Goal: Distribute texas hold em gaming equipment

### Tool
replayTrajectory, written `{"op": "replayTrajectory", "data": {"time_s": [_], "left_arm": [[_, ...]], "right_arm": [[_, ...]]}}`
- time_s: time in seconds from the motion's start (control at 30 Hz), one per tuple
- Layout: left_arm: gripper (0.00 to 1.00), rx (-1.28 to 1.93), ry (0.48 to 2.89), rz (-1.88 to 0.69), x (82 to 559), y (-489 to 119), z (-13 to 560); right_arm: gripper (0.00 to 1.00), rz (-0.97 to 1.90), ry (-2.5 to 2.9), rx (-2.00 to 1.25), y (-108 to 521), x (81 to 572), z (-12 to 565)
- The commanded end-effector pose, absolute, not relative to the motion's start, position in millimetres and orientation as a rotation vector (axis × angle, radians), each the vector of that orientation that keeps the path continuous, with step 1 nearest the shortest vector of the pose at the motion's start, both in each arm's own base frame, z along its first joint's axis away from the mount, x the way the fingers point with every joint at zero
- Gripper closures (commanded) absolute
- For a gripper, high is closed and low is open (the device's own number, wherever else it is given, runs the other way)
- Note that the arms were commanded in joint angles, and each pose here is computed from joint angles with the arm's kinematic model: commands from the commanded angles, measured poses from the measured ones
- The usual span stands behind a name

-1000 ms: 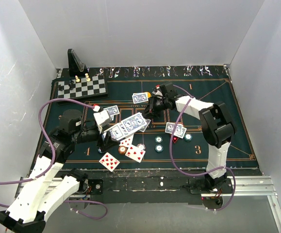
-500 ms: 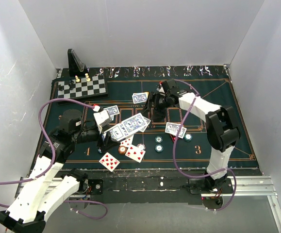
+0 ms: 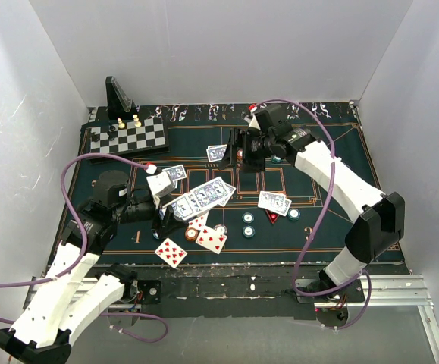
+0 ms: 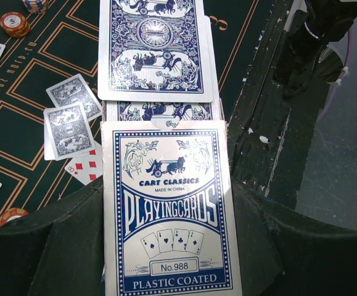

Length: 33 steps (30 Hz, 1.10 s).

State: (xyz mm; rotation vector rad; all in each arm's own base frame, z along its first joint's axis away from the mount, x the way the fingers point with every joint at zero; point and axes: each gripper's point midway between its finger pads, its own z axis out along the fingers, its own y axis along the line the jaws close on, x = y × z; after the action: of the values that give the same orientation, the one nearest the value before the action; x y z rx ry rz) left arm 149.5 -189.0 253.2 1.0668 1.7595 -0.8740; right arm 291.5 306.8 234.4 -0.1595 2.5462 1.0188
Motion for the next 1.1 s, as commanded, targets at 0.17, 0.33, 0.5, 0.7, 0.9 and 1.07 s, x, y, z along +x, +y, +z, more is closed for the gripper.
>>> {"op": "replayTrajectory", "data": {"time_s": [0.17,0.33,0.5,0.7,0.9,1.07], "left_arm": [[1.00,1.090,1.696,-0.874,151.5,-192.2,270.5],[1.00,1.092,1.694,-0.858,152.0,-190.5,270.4],[1.00,1.091,1.693,-0.853,152.7,-190.3,270.5],[1.00,1.092,1.696,-0.849,153.3,-190.1,269.8],[1.00,1.094,1.692,-0.843,152.9,-189.3,270.0],[1.00,1.091,1.699,-0.833,153.4,-188.0,269.4]], "right_arm": [[0.15,0.916,2.597,-0.286,296.2,247.3,234.9],[0.15,0.880,2.622,-0.313,297.6,244.2,231.9],[0.15,0.805,2.631,-0.318,293.2,244.5,230.0],[0.16,0.777,2.609,-0.336,292.3,236.9,239.7],[0.16,0.786,2.600,-0.369,301.1,233.1,250.2],[0.16,0.784,2.588,-0.389,307.9,229.0,256.4]]}}
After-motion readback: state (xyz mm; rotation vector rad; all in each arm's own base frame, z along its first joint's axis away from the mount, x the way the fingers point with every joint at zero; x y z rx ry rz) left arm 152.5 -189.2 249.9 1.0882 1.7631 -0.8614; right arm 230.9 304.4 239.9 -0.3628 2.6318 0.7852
